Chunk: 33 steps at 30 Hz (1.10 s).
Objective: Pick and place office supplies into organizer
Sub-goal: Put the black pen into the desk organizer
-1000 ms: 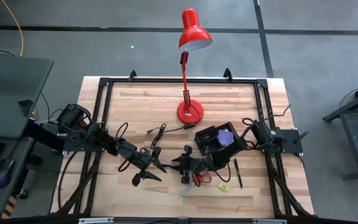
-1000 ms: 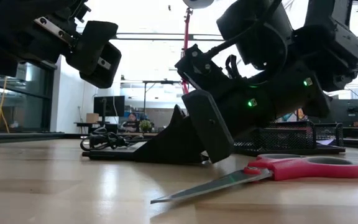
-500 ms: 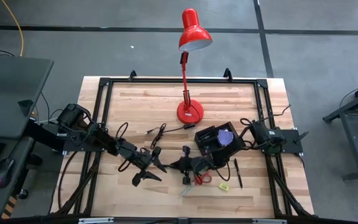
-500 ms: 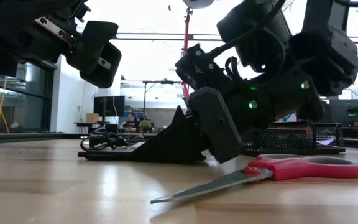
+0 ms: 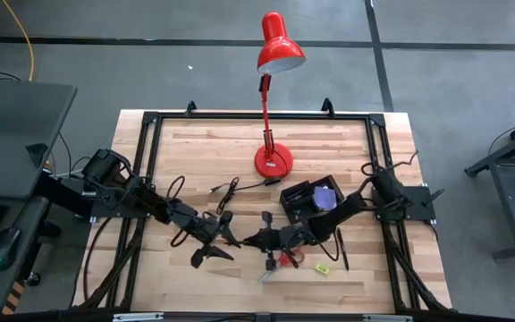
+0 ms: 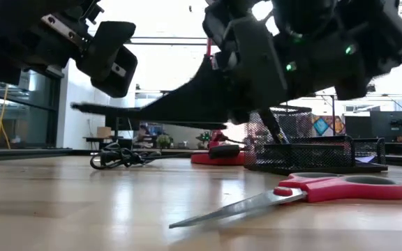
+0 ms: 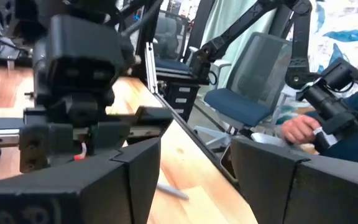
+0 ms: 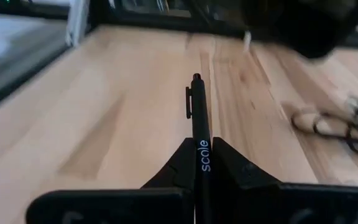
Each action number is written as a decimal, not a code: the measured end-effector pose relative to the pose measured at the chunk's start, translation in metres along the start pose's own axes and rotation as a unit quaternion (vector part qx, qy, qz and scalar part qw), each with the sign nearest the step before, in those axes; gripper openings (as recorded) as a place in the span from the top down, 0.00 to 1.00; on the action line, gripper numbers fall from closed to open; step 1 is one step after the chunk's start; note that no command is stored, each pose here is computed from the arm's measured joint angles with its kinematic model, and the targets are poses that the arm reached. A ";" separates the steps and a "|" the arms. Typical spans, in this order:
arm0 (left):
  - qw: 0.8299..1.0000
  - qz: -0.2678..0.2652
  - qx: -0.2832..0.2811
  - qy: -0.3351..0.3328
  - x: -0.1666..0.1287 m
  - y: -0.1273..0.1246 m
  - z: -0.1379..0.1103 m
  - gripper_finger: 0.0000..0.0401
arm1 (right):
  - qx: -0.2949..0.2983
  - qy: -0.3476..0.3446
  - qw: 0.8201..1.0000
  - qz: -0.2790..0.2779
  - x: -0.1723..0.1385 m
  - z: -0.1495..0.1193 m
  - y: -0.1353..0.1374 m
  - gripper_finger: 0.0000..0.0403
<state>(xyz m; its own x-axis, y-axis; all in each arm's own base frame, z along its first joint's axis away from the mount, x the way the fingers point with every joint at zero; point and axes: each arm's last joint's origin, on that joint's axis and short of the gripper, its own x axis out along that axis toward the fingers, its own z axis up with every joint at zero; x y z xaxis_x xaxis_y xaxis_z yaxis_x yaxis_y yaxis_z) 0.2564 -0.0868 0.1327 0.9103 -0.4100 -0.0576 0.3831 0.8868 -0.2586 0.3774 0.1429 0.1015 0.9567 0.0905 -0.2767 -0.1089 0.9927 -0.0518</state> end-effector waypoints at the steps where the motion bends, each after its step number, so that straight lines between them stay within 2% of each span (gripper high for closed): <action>1: 1.000 -0.001 0.000 -0.003 0.001 0.000 0.001 0.54 | -0.001 0.013 1.000 -0.007 -0.002 0.001 0.001 0.98; 6: 1.000 -0.001 0.022 -0.020 0.008 -0.001 0.009 0.54 | 0.001 0.046 0.998 -0.041 -0.013 0.008 0.012 0.97; 9: 0.998 0.030 0.048 -0.023 0.009 0.001 0.009 0.54 | -0.004 0.070 0.996 -0.062 -0.022 0.007 0.025 0.97; 16: 0.998 0.048 0.038 -0.034 0.010 0.003 0.013 0.54 | -0.002 0.091 0.990 -0.110 -0.045 0.012 0.051 0.96; 19: 0.993 0.074 0.075 -0.052 0.014 0.003 0.019 0.54 | -0.009 0.077 0.987 -0.139 -0.056 0.018 0.061 0.96; 24: 0.984 0.081 0.152 -0.054 0.018 0.003 0.024 0.54 | -0.036 0.052 0.984 -0.165 -0.073 0.030 0.076 0.96; 33: 0.981 0.104 0.154 -0.054 0.019 0.004 0.024 0.54 | -0.063 0.017 0.982 -0.176 -0.091 0.047 0.092 0.96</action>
<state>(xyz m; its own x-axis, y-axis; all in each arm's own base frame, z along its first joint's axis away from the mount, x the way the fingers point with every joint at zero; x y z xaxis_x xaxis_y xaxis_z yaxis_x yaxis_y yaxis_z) 0.2787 -0.0854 0.1541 0.9787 -0.2033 0.0281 0.2016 0.9780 0.0529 0.2930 0.2299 0.1669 0.9320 -0.2611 -0.2513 0.1922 0.9440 -0.2681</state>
